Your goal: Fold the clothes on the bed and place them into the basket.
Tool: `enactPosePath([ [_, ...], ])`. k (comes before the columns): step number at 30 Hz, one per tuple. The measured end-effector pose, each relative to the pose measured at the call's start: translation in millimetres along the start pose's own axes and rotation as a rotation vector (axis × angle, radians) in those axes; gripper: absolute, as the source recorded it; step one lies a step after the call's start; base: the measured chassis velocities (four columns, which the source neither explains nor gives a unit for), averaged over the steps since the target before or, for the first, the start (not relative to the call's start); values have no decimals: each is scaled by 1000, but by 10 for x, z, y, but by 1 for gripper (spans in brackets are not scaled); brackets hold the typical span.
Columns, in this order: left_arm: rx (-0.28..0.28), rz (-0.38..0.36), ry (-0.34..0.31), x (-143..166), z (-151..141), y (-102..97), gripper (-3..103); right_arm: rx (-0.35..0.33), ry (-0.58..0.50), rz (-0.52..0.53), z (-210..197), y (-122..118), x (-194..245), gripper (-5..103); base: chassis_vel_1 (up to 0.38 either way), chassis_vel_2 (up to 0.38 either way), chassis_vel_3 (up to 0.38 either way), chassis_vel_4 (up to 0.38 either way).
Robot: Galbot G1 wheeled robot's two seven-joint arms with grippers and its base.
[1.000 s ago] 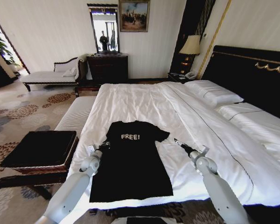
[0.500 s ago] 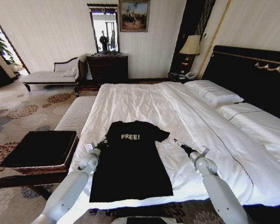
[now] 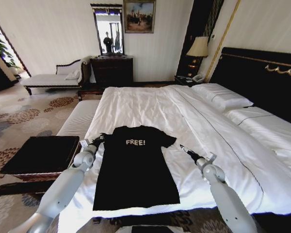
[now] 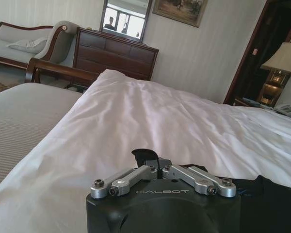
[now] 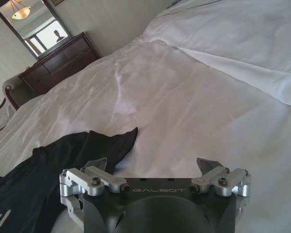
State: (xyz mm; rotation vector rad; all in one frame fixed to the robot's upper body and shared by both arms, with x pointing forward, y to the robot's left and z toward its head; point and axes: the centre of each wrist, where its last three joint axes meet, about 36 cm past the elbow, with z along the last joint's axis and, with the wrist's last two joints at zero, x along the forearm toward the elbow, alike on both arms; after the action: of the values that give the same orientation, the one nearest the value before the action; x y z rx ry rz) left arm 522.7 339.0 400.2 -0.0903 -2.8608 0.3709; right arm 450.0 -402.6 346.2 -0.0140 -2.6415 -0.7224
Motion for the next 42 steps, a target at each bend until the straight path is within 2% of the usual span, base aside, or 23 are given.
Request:
enactPosePath([
  [6, -4, -37, 9, -81, 3, 209, 0, 1, -2, -3, -17, 3, 14, 100, 0, 0, 0, 0],
  [11, 0, -60, 19, -118, 68, 303, 0, 2, 0, -10, -4, 33, 10, 100, 0, 0, 0, 0],
  [25, 16, -135, 32, -228, 155, 435, 0, 6, 6, -22, 19, 85, 9, 100, 0, 0, 0, 0],
  [35, 29, -174, 52, -163, 259, 555, 0, 15, 13, -25, 24, 87, 10, 100, 0, 0, 0, 0],
  [38, 32, -185, 52, -139, 251, 547, 2, 18, 14, -29, 13, 101, -4, 100, 0, 0, 0, 0],
  [42, 12, -195, 52, -40, 219, 574, 24, 11, 11, -32, -23, 106, -13, 100, 0, 0, 0, 0],
])
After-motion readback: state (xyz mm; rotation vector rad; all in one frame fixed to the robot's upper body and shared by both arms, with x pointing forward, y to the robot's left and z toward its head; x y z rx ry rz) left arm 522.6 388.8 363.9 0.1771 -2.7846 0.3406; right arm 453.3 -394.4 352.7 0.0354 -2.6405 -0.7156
